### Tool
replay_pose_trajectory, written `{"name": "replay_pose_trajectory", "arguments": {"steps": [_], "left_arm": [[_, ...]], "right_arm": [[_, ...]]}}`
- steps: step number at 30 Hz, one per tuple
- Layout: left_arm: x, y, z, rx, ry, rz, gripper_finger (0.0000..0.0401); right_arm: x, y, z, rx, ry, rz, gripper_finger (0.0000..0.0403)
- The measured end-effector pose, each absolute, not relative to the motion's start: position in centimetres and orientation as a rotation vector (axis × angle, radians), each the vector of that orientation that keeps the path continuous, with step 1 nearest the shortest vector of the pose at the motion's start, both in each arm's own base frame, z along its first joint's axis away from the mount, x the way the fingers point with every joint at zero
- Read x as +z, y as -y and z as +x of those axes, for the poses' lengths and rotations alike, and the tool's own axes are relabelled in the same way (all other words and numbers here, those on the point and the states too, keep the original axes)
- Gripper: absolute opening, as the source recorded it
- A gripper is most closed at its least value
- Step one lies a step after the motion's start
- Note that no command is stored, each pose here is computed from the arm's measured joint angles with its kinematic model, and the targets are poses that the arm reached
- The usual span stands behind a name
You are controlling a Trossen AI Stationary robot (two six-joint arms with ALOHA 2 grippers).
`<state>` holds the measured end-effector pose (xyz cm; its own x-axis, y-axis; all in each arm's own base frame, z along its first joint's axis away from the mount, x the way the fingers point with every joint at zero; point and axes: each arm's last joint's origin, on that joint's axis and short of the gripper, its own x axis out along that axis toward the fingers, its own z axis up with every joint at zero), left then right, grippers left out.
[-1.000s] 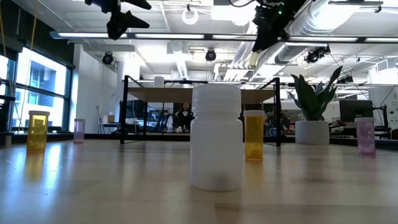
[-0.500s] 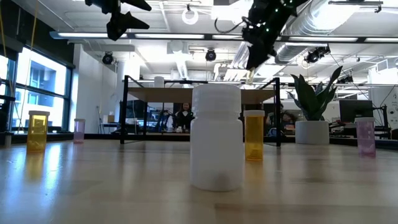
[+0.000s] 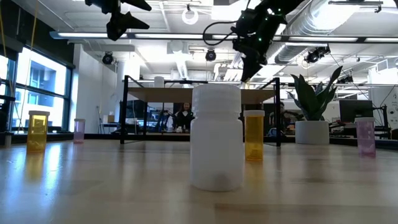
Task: Pick and place medicine bottles onto shelf by color
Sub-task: Put the top right yellow pill bottle on the shelf, then put the top right orange pill bottle on the shelf
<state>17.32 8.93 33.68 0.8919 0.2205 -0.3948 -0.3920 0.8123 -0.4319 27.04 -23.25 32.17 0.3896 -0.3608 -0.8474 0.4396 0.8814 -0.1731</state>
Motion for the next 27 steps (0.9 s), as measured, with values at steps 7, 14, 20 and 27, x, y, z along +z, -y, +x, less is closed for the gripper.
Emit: {"name": "replay_pose_trajectory", "arguments": {"steps": [7,14,20,27], "left_arm": [[33.7,-8.9,17.3,0.335,-0.337,-0.539,0.0216],[33.7,-8.9,17.3,0.325,-0.338,-0.541,0.0216],[33.6,-8.9,17.3,0.327,-0.352,-0.547,0.0216],[33.2,-8.8,17.1,0.357,-0.391,-0.560,0.0218]], "right_arm": [[32.1,23.2,27.1,-0.512,-1.061,0.084,0.0095],[32.1,23.2,27.1,-0.499,-1.067,0.065,0.0131],[32.1,23.3,27.2,-0.504,-1.059,0.065,0.0159],[33.7,23.4,27.4,-0.519,-1.009,0.044,0.0162]]}}
